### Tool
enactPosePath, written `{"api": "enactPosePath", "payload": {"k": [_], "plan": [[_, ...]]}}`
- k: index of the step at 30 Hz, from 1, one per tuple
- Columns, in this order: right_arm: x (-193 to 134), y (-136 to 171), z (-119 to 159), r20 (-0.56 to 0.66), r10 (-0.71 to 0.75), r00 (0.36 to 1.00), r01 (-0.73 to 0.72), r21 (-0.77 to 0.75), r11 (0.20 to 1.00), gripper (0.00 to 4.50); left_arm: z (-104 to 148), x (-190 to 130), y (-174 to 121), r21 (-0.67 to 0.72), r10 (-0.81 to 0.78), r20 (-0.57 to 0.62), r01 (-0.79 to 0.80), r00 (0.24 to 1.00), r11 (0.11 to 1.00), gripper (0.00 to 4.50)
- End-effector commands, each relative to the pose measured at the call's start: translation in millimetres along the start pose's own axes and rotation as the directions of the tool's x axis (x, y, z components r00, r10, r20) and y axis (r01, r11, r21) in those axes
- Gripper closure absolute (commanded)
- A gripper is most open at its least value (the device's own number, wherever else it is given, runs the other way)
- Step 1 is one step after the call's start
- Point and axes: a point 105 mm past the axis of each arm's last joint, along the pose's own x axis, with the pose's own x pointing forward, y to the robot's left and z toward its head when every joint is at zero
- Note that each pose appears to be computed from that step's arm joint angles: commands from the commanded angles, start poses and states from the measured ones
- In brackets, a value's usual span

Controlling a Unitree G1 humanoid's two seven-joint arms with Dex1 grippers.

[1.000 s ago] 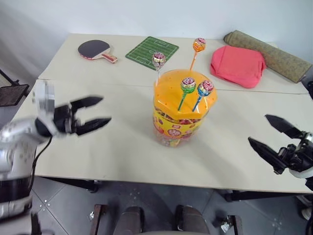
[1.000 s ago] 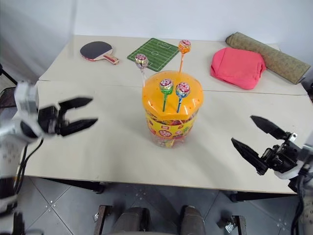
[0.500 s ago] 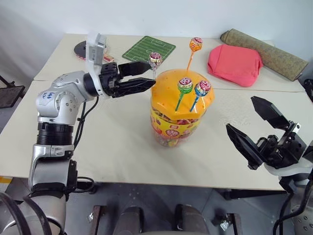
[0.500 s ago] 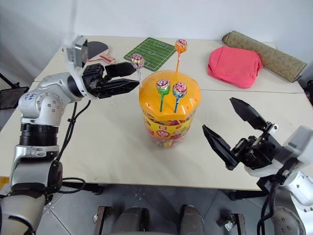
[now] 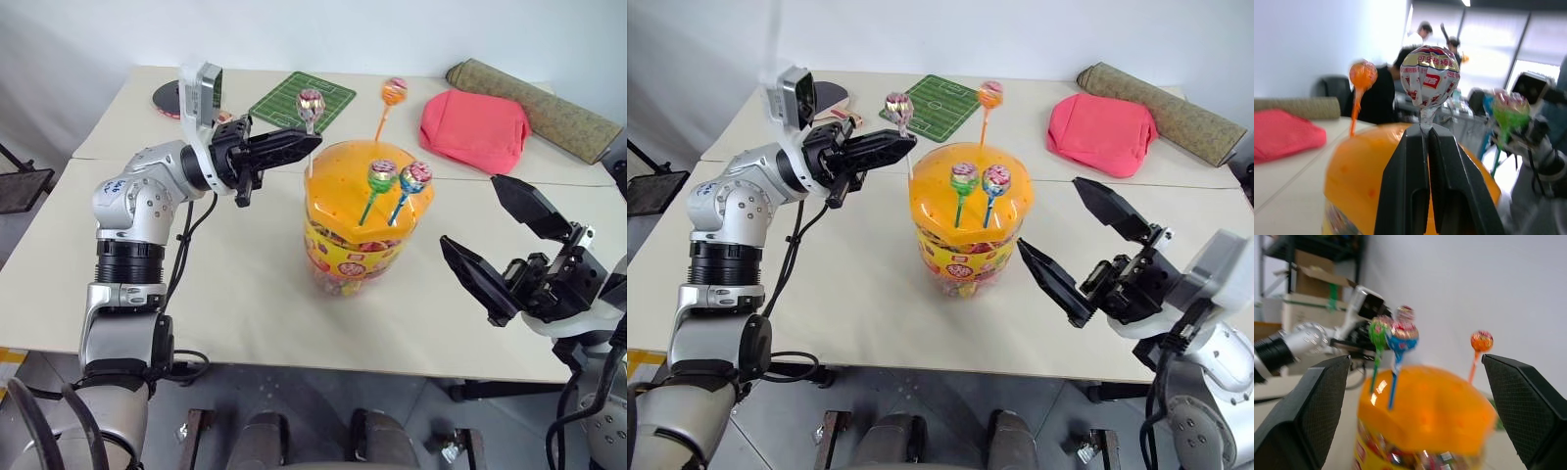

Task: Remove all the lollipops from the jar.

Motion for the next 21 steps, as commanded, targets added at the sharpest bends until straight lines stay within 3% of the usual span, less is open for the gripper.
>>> {"api": "enactPosePath", "payload": {"k": [1, 2, 4, 7, 8, 10, 12, 14, 17, 19, 21], "plan": [[7.6, 10.7, 6.5, 0.025, 0.107, 0.994, -0.107, 0.02, 0.994, 0.0, 44.6, -12.2, 10.4, 0.025, 0.113, 0.159, -0.119, 0.981, 0.993, 4.4], [8.7, 12.1, 5.7, 0.018, 0.141, 0.99, -0.142, 0.025, 0.99, 0.0, 47.8, -22.0, 17.6, 0.025, 0.18, 0.157, -0.186, 0.971, 0.982, 4.4], [6.9, 15.9, 0.9, -0.032, 0.257, 0.966, -0.255, 0.051, 0.966, 0.0, 38.2, -62.9, 30.1, 0.058, 0.368, 0.023, -0.369, 0.929, 0.928, 4.4], [2.2, 15.4, -2.5, -0.072, 0.328, 0.942, -0.323, 0.076, 0.943, 0.0, 26.2, -94.0, 33.3, 0.056, 0.488, -0.09, -0.484, 0.868, 0.873, 4.4], [-2.2, 13.5, -6.3, -0.109, 0.364, 0.925, -0.355, 0.092, 0.93, 0.0, 11.8, -117.5, 30.2, 0.057, 0.54, -0.188, -0.54, 0.82, 0.84, 4.4], [-15.1, 7.3, -15.0, -0.2, 0.432, 0.88, -0.414, 0.125, 0.902, 0.0, -32.1, -181.0, 13.1, 0.093, 0.639, -0.433, -0.673, 0.636, 0.733, 4.4], [-27.4, 5.8, -23.5, -0.279, 0.489, 0.827, -0.46, 0.166, 0.872, 0.0, -62.1, -218.1, -8.8, 0.11, 0.655, -0.571, -0.745, 0.495, 0.658, 4.4], [-35.5, 5.1, -29.7, -0.318, 0.525, 0.79, -0.489, 0.191, 0.851, 0.0, -75.3, -236.4, -20.8, 0.117, 0.688, -0.596, -0.802, 0.415, 0.585, 4.4], [-40.5, 3.1, -34.5, -0.333, 0.537, 0.775, -0.493, 0.213, 0.843, 0.0, -87.9, -246.8, -32.5, 0.094, 0.698, -0.615, -0.844, 0.367, 0.527, 4.4], [-42.6, 0.4, -37.3, -0.337, 0.529, 0.779, -0.484, 0.212, 0.849, 0.0, -102.4, -251.6, -43.1, 0.115, 0.668, -0.664, -0.838, 0.335, 0.534, 4.4], [-44.1, -2.5, -38.4, -0.34, 0.515, 0.787, -0.473, 0.204, 0.857, 0.0, -110.1, -249.2, -49.6, 0.1, 0.65, -0.678, -0.833, 0.343, 0.544, 3.97]]}}
